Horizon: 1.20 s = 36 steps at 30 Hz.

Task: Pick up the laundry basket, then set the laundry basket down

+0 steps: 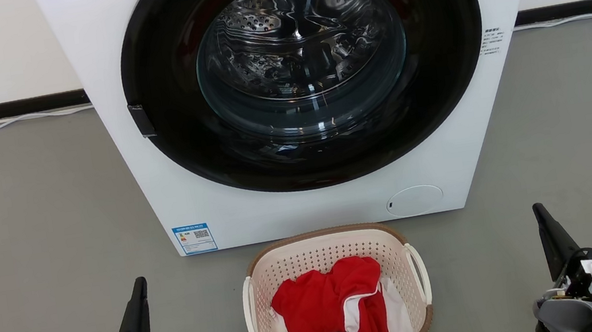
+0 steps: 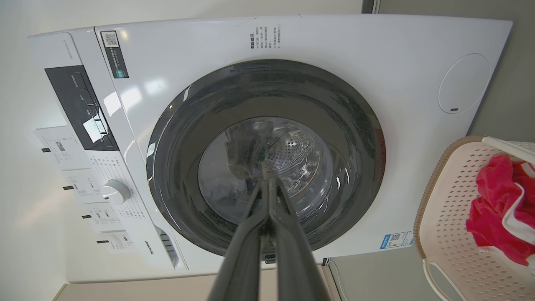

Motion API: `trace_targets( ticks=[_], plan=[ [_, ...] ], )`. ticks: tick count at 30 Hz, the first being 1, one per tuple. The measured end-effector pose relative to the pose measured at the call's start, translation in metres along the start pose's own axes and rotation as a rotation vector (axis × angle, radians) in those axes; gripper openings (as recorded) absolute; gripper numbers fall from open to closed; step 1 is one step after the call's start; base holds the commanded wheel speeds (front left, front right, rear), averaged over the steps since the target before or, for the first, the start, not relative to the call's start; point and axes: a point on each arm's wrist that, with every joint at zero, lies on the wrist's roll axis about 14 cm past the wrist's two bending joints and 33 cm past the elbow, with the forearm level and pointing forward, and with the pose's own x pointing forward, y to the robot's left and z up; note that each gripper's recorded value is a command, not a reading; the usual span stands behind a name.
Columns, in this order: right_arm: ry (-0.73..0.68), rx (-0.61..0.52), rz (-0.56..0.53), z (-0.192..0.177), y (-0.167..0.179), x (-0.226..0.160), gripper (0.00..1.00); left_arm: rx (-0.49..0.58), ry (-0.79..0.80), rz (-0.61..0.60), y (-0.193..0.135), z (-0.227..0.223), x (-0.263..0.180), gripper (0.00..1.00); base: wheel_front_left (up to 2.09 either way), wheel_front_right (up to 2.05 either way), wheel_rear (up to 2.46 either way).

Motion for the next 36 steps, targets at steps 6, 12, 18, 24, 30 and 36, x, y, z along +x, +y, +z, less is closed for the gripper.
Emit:
trace_targets(
  ticks=[6, 12, 18, 24, 30, 36],
  plan=[
    [0.0, 0.0, 0.0, 0.0, 0.0, 0.0, 0.0, 0.0, 0.0, 0.0, 0.0, 0.0, 0.0, 0.0, 0.0, 0.0, 0.0],
    [0.0, 0.0, 0.0, 0.0, 0.0, 0.0, 0.0, 0.0, 0.0, 0.0, 0.0, 0.0, 0.0, 0.0, 0.0, 0.0, 0.0],
    [0.0, 0.0, 0.0, 0.0, 0.0, 0.0, 0.0, 0.0, 0.0, 0.0, 0.0, 0.0, 0.0, 0.0, 0.0, 0.0, 0.0],
    [0.0, 0.0, 0.0, 0.0, 0.0, 0.0, 0.0, 0.0, 0.0, 0.0, 0.0, 0.0, 0.0, 0.0, 0.0, 0.0, 0.0],
    [0.0, 0.0, 0.0, 0.0, 0.0, 0.0, 0.0, 0.0, 0.0, 0.0, 0.0, 0.0, 0.0, 0.0, 0.0, 0.0, 0.0],
    [0.0, 0.0, 0.0, 0.0, 0.0, 0.0, 0.0, 0.0, 0.0, 0.0, 0.0, 0.0, 0.0, 0.0, 0.0, 0.0, 0.0]
  ],
)
